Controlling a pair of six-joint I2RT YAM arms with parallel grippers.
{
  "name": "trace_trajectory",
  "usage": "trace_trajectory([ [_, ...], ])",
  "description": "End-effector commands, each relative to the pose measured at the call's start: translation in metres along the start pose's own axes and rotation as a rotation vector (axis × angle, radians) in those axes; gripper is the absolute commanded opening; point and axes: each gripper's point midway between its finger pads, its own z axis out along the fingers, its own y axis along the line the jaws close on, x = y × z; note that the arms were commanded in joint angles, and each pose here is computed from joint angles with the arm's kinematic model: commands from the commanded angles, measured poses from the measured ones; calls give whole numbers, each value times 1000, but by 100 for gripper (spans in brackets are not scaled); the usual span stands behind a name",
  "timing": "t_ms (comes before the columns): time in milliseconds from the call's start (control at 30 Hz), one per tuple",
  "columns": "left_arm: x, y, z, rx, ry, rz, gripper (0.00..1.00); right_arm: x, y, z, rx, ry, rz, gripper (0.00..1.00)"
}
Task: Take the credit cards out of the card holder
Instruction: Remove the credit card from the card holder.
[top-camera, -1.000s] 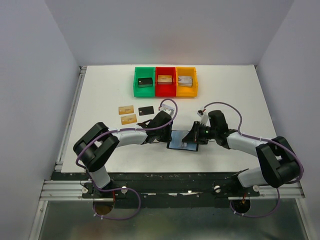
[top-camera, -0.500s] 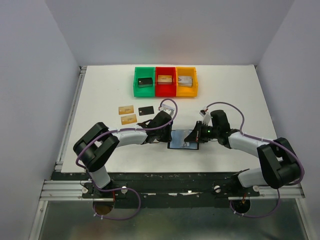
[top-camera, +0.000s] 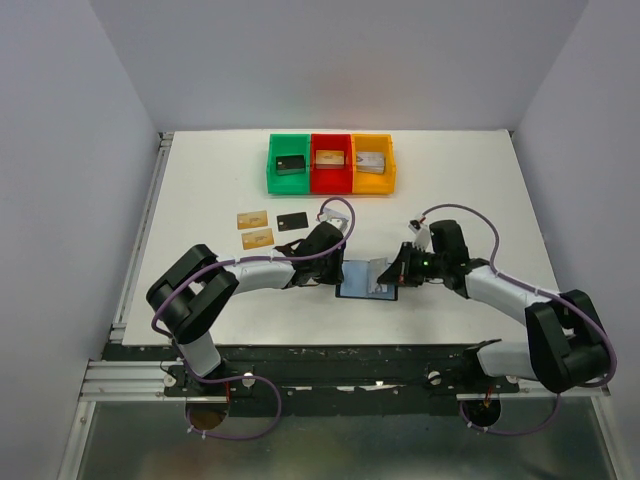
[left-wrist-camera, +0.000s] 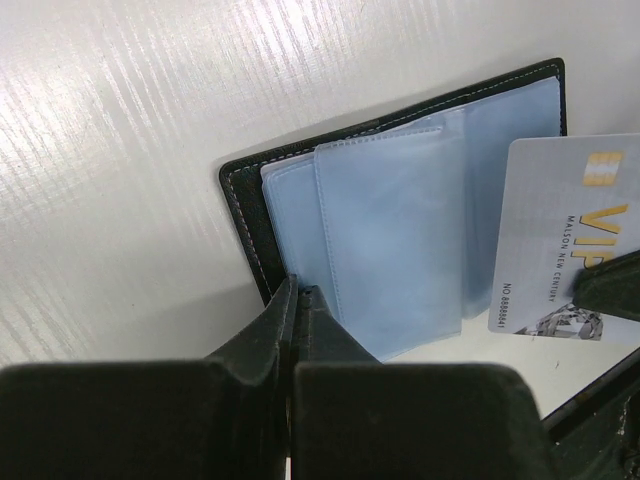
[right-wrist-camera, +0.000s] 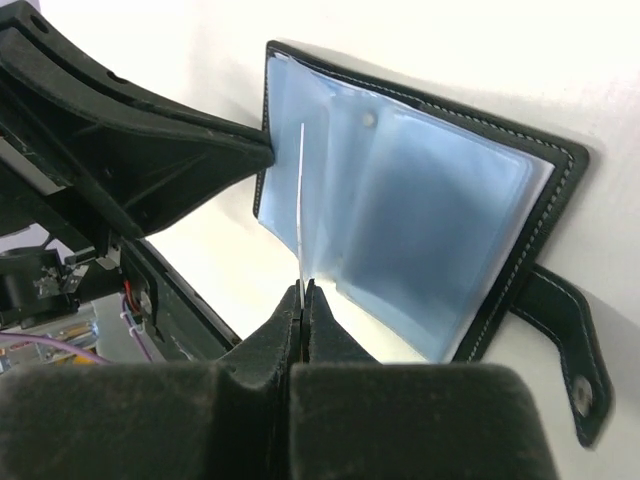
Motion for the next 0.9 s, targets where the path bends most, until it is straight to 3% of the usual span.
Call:
trace_trajectory([
  [0, 23, 23, 1, -82, 69, 16, 0, 1, -10, -12, 81, -9, -8, 0],
  [100, 13, 14, -4, -46, 34, 23, 3, -5, -5, -21, 106, -26, -33, 0],
  [167, 3, 1, -10, 4, 9, 31, 19, -10, 0, -31, 120, -47, -72, 0],
  [200, -3, -6, -14, 29, -7, 37, 36, -13, 1, -36, 133, -58, -92, 0],
  [267, -22, -22, -28, 77, -61, 49, 56, -20, 7, -47, 153, -81, -137, 0],
  [400, -62, -54, -65, 164, -171, 66, 75, -28, 26, -68, 154, -88, -221, 0],
  [500, -80, -76, -95, 251, -233, 106, 80, -29, 45, -78, 108, -64, -282, 0],
  [633, -85, -102, -141, 484, -275, 212, 78, -19, 82, -87, -26, -16, -386, 0],
  [733, -91, -101, -177, 613, -321, 252, 73, 3, 106, -87, -106, 90, -495, 0],
  [867, -96, -108, -235, 820, -391, 374, 73, 43, 144, -88, -328, 253, -581, 0],
])
